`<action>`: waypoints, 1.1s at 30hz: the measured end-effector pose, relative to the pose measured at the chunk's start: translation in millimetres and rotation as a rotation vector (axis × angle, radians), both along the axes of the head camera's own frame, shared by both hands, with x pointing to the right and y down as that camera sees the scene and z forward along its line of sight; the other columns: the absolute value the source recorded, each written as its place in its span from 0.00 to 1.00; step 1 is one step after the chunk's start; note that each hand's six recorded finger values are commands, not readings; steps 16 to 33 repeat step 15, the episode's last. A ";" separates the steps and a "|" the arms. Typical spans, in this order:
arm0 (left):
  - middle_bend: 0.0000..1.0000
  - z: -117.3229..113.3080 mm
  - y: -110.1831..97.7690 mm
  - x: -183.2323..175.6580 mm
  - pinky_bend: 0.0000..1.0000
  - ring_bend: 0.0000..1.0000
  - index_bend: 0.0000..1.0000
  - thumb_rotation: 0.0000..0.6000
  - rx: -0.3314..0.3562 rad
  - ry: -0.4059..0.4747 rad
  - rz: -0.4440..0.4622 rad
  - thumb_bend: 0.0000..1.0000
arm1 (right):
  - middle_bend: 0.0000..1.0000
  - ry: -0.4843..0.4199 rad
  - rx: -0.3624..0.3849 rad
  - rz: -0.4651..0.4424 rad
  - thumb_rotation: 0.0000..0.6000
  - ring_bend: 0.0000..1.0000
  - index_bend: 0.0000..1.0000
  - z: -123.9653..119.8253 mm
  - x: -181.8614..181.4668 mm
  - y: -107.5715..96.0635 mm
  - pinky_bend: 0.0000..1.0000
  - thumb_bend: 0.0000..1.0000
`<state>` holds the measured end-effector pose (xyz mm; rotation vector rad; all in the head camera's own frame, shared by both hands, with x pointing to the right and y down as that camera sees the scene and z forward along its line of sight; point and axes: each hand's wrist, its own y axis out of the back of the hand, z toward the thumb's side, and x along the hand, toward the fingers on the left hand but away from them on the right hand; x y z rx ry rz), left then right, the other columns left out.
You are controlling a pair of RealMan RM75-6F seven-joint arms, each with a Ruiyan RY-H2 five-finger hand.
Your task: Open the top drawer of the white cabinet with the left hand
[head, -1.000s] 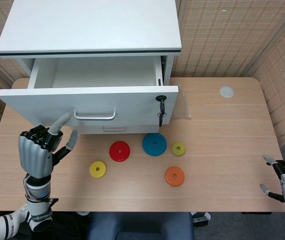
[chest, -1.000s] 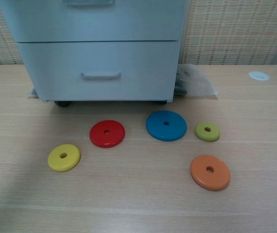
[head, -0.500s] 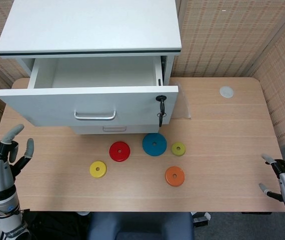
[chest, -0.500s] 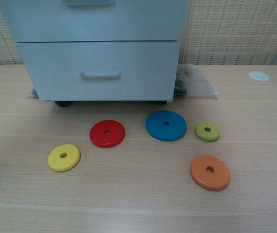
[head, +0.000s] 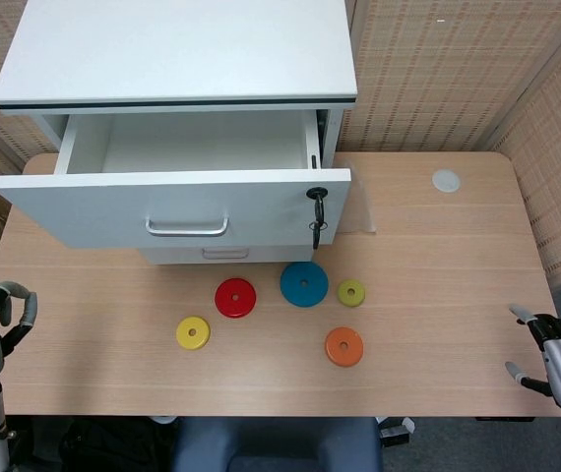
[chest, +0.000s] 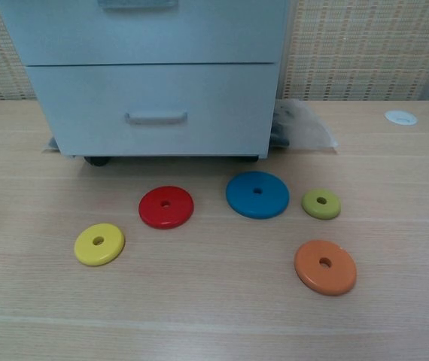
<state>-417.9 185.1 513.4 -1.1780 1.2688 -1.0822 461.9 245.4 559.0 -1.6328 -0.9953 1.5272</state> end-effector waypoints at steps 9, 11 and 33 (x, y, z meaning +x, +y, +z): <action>0.66 47.4 39.3 -1.6 0.61 0.51 0.43 1.00 -0.437 -0.093 -0.032 0.35 | 0.30 -0.023 -0.013 -0.013 1.00 0.21 0.17 4.2 -4.3 1.4 0.23 0.18; 0.65 52.9 47.1 0.5 0.60 0.50 0.42 1.00 -0.476 -0.109 -0.028 0.35 | 0.30 -0.023 -0.013 -0.010 1.00 0.21 0.17 3.7 -3.0 1.7 0.23 0.18; 0.64 61.4 55.2 8.0 0.57 0.50 0.41 1.00 -0.521 -0.110 -0.017 0.35 | 0.30 -0.021 -0.012 -0.006 1.00 0.21 0.17 2.9 -1.1 2.1 0.23 0.18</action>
